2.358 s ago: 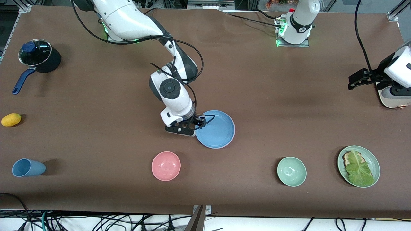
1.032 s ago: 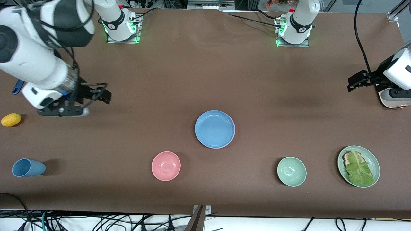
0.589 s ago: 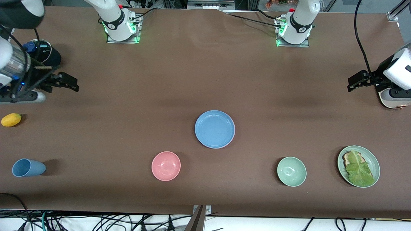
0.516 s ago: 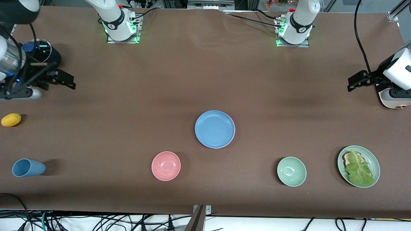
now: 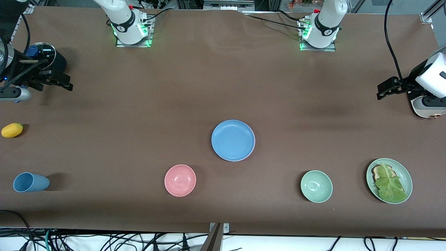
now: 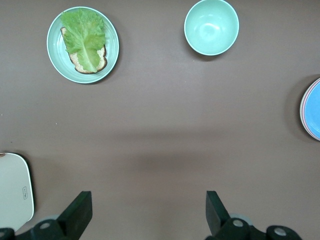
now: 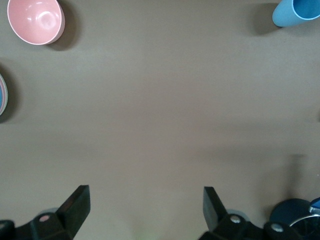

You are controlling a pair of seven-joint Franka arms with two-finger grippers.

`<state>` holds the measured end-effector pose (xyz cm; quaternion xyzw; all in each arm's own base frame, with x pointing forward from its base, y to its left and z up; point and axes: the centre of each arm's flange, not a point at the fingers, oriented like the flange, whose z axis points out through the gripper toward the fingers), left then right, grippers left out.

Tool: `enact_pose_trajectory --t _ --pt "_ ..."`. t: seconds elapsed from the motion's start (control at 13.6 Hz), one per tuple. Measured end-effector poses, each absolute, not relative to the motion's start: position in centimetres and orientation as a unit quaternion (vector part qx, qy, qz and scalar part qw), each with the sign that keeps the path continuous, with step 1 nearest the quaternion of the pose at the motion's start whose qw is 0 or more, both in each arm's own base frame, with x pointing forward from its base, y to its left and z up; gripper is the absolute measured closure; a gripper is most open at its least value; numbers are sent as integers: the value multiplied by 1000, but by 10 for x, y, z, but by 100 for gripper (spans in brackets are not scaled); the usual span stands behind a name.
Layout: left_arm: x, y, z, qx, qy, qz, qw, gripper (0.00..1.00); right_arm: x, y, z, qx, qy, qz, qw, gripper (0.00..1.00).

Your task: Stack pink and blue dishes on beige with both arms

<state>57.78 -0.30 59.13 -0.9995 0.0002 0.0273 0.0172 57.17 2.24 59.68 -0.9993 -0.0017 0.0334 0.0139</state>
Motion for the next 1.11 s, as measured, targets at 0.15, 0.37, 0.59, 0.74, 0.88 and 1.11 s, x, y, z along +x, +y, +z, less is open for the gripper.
enact_pose_trajectory --t 0.15,0.37,0.59,0.74,0.88,1.11 --pt "578 -3 591 -999 0 28 17 0 572 22 597 -999 -1 33 14 0" --pt "578 -3 591 -999 0 27 17 0 573 22 597 -999 0 31 14 0" --pt "578 -3 591 -999 0 27 17 0 573 21 595 -999 0 32 14 0" --pt "578 -3 591 -999 0 27 17 0 575 21 592 -999 1 33 14 0" --pt "578 -3 591 -999 0 27 17 0 578 20 590 -999 1 32 14 0" --pt "579 -3 591 -999 0 27 17 0 578 20 590 -999 1 31 14 0"
